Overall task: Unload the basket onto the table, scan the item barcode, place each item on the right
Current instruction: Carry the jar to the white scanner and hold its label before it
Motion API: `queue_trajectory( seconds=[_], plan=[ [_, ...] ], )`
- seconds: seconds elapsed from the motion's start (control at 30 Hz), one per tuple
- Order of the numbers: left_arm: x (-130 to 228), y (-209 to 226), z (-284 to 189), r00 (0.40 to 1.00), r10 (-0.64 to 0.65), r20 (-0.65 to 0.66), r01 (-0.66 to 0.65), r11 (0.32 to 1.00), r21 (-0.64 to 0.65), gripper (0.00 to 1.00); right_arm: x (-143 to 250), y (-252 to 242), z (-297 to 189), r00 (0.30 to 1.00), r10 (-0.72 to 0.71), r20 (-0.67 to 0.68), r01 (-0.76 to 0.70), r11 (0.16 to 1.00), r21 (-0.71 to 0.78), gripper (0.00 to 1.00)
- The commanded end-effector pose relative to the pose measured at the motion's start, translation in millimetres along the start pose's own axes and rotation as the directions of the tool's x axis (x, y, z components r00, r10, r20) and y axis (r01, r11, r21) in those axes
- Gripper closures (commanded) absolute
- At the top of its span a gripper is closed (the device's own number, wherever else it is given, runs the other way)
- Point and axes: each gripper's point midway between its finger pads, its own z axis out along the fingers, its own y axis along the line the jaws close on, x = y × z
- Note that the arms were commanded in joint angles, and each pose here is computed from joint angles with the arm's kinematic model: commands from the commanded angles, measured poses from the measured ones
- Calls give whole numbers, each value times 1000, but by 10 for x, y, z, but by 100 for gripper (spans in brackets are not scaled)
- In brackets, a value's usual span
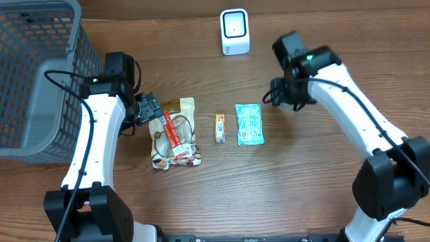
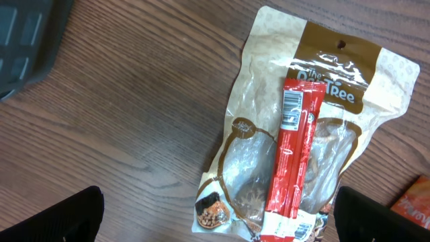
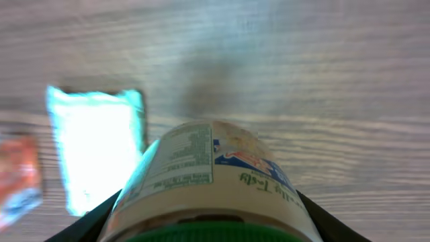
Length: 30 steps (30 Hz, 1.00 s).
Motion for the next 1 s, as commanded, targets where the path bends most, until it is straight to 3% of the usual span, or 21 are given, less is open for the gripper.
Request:
queue_trajectory(
  seconds=[0.0,0.23,0.47,0.77,0.97],
  plan=[
    [-47,5,-41,1000,-11,18,11,1000,-5,0,-250,85,-577,992,18,129,-7,997,-81,77],
    [-47,5,-41,1000,-11,18,11,1000,-5,0,-288,460,-988,985,-68,157,113,949,-294,82],
    [-47,5,-41,1000,-11,18,11,1000,-4,0,-271,541,-894,991,-61,122,98,939,-330,90],
    [-47,5,-41,1000,-11,18,11,1000,-5,0,-989,814,-734,937,-19,349,159,913,-375,91],
    [-47,5,-41,1000,-11,18,11,1000,-5,0,-1463,972,-1016,862,123,492,137,878,-459,91]
  ],
)
